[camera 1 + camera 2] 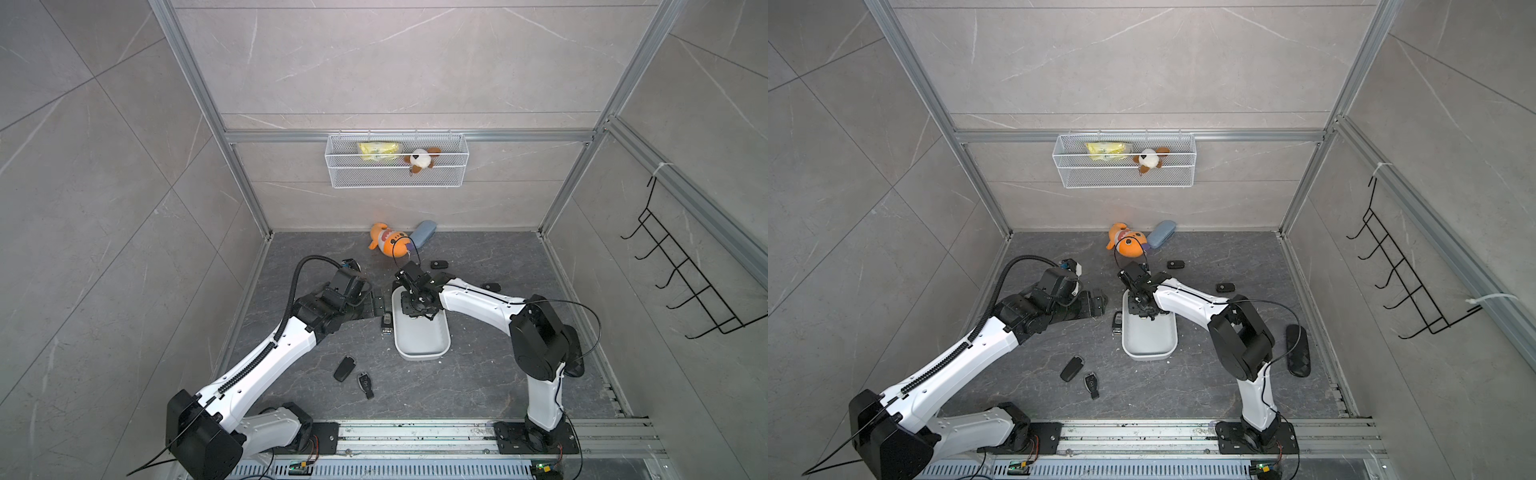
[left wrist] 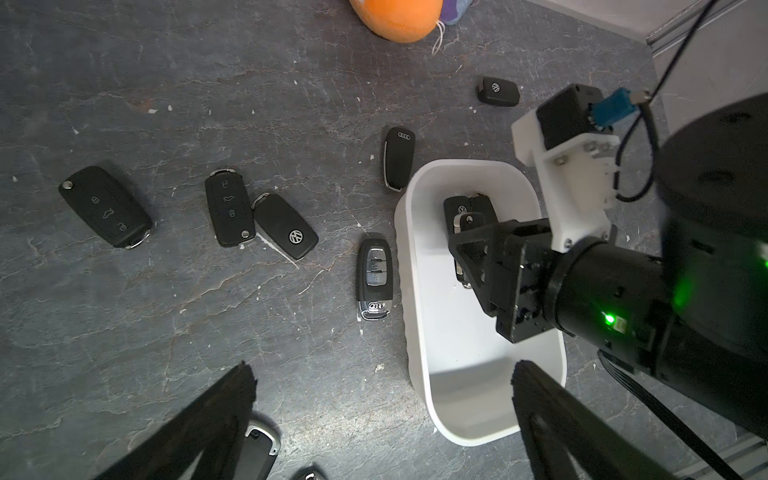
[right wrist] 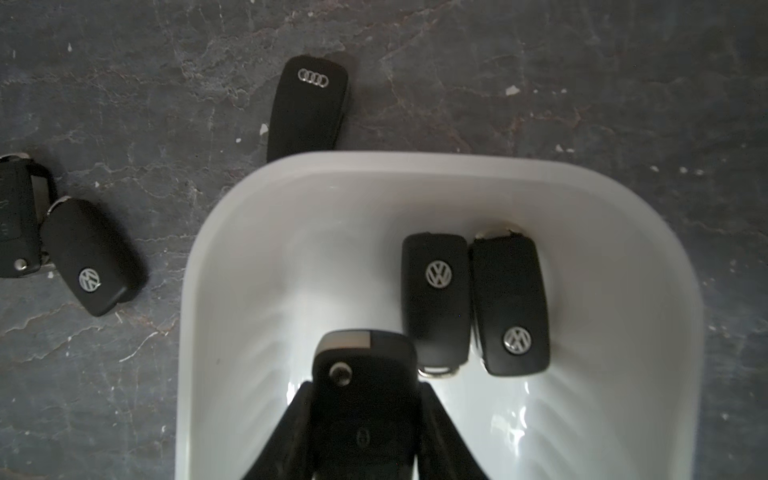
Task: Place the car key into the storage box
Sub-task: Place the car key in the storage box.
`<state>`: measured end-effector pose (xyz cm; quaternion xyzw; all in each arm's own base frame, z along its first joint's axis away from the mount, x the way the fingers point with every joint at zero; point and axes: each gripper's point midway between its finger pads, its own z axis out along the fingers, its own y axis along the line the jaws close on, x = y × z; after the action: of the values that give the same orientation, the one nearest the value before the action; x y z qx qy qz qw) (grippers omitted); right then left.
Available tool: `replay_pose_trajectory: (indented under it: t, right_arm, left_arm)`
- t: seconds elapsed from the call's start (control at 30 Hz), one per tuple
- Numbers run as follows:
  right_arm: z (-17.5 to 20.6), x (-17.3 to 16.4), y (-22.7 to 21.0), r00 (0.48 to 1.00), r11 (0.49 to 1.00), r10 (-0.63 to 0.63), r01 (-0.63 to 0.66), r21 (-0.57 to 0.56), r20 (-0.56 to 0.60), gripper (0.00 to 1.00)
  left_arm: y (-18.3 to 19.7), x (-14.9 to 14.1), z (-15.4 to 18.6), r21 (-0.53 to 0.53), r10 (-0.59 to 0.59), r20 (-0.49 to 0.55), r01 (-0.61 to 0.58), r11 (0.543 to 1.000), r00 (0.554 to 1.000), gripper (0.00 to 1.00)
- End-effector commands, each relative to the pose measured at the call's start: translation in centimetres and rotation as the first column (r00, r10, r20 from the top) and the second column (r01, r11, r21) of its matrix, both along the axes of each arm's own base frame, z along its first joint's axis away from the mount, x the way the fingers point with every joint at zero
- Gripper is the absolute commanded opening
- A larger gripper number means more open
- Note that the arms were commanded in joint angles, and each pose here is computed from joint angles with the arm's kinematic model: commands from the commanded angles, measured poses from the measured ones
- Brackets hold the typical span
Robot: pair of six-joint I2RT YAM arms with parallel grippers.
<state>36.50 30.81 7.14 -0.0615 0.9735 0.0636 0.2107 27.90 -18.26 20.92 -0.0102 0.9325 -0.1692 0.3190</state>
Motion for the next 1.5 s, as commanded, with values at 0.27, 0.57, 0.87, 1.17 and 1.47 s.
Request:
replay_pose_trajectory:
  t: [0.27,0.57,0.87,1.17,1.47]
  right_arm:
    - [-2.3,2.1,1.7,1.000,0.998,0.018,-0.019,-0.066,-0.011,0.36]
    - [-3.4,2.6,0.7,1.000,0.989,-0.010,0.009,-0.149,-0.009,0.38]
    - [-4.2,2.7,0.3,1.000,0.982,-0.021,0.017,-0.187,-0.022,0.41]
    - [-3.8,2.6,0.2,1.000,0.983,-0.021,0.017,-0.180,-0.021,0.46]
    - [-0.7,2.4,1.1,1.000,0.996,-0.004,0.005,-0.094,0.012,0.53]
  left_arm:
    - [2.9,-1.6,0.5,0.023,0.083,0.009,-0.083,0.996,0.997,1.00]
    - [3.5,-2.0,0.4,0.021,0.100,0.008,-0.100,0.995,0.995,1.00]
    - [3.8,-2.1,0.4,0.020,0.106,0.010,-0.107,0.994,0.994,1.00]
    - [3.7,-2.1,0.4,0.016,0.105,0.009,-0.105,0.994,0.994,1.00]
    - [4.2,-2.1,0.0,0.027,0.137,-0.001,-0.137,0.990,0.991,1.00]
